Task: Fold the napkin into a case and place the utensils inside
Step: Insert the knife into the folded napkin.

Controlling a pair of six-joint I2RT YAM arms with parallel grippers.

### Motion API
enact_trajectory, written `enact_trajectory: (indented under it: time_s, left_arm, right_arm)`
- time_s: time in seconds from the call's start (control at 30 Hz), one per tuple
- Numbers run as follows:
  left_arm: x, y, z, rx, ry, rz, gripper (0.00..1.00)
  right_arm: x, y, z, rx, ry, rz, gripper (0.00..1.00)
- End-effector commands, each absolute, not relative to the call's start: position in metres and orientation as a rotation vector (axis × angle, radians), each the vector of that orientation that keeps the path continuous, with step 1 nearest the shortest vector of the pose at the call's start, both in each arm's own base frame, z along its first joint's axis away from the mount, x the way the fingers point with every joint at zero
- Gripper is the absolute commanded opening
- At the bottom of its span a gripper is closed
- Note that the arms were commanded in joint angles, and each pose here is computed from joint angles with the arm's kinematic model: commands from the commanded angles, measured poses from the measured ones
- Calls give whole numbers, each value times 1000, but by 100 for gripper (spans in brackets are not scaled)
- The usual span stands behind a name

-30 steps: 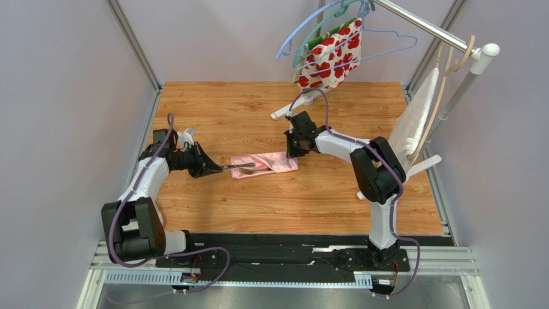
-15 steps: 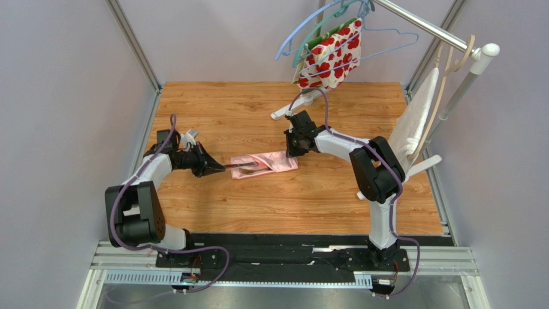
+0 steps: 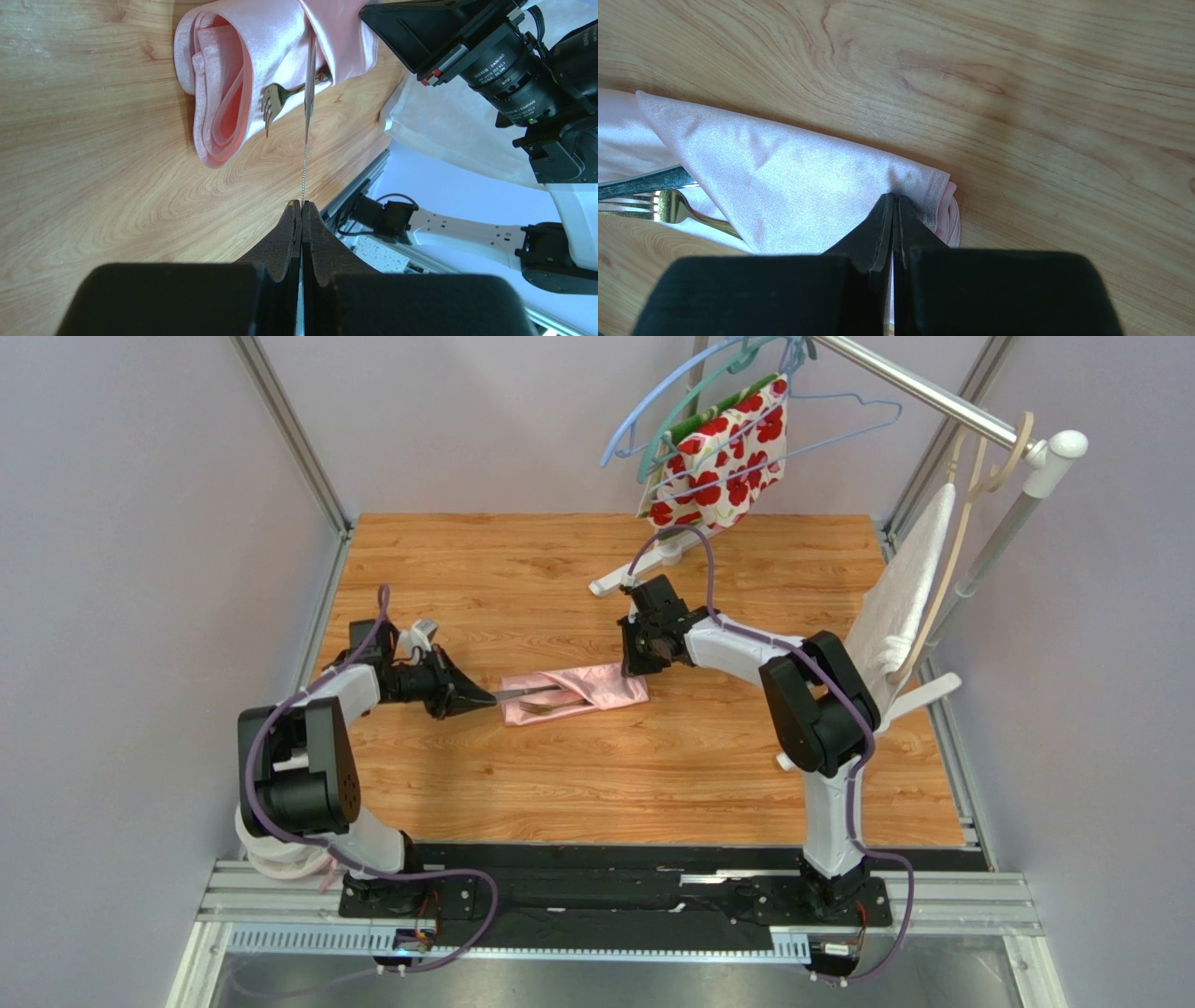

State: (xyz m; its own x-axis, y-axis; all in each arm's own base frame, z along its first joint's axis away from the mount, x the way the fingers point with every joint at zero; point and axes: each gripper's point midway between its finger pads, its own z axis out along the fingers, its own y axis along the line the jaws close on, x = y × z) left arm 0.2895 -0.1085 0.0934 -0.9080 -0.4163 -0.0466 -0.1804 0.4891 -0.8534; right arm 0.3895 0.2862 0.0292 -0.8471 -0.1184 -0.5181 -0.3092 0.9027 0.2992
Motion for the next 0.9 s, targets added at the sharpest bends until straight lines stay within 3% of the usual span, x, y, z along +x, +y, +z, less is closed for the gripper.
enact_trajectory:
  time_s: [0.0,0.87]
  left_arm:
    - [299,-109,93,-456,2422,-1432,0]
    - [317,-138,64,-329,2455,-1509,0]
  right_arm:
    - [392,288,24,-322,2560,510,0]
    - [393,290,26,-345,2542,523,0]
